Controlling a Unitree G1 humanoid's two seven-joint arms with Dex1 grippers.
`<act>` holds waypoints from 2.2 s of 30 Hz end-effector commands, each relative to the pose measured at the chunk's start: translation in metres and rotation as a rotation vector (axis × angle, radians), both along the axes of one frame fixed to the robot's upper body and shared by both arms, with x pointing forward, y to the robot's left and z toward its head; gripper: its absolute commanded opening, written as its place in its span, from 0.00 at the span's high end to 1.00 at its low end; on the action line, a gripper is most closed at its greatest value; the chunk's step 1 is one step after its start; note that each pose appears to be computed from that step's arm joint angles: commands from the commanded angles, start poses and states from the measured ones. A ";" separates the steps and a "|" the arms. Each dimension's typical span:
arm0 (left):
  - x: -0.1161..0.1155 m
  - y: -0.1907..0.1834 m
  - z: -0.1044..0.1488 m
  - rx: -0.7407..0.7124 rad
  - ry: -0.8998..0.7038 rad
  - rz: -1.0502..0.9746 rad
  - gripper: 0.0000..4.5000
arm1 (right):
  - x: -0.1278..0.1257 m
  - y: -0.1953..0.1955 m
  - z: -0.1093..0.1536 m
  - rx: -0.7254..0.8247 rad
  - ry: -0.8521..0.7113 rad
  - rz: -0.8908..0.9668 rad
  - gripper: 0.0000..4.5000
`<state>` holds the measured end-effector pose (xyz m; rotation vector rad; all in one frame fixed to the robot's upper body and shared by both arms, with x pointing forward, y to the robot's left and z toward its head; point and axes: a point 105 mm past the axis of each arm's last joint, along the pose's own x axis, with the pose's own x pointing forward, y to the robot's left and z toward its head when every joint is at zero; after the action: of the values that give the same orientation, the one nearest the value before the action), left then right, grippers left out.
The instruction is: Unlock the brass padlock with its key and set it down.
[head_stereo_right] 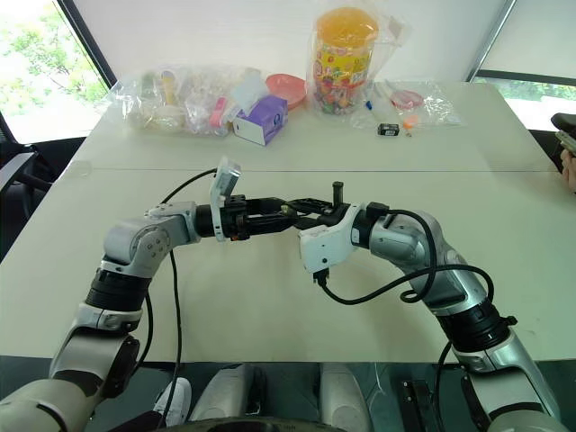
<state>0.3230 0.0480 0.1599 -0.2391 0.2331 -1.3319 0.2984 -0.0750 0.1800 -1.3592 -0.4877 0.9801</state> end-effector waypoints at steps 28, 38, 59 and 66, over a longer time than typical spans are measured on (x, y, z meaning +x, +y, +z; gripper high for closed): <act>0.001 0.012 0.002 0.063 -0.078 -0.031 1.00 | -0.009 -0.029 0.019 0.345 0.396 -0.161 0.46; -0.010 0.008 0.012 0.026 -0.055 -0.130 1.00 | -0.012 -0.014 0.019 0.524 0.612 -0.180 0.99; -0.018 0.007 0.021 0.029 -0.080 -0.161 1.00 | -0.009 -0.024 -0.006 0.468 0.626 -0.238 0.99; -0.010 0.005 -0.014 0.099 -0.033 -0.110 1.00 | -0.013 -0.056 -0.006 0.452 0.567 -0.362 0.99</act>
<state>0.3112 0.0573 0.1516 -0.1452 0.2906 -1.4390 0.2898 -0.1265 0.1561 -0.6463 0.0452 0.8821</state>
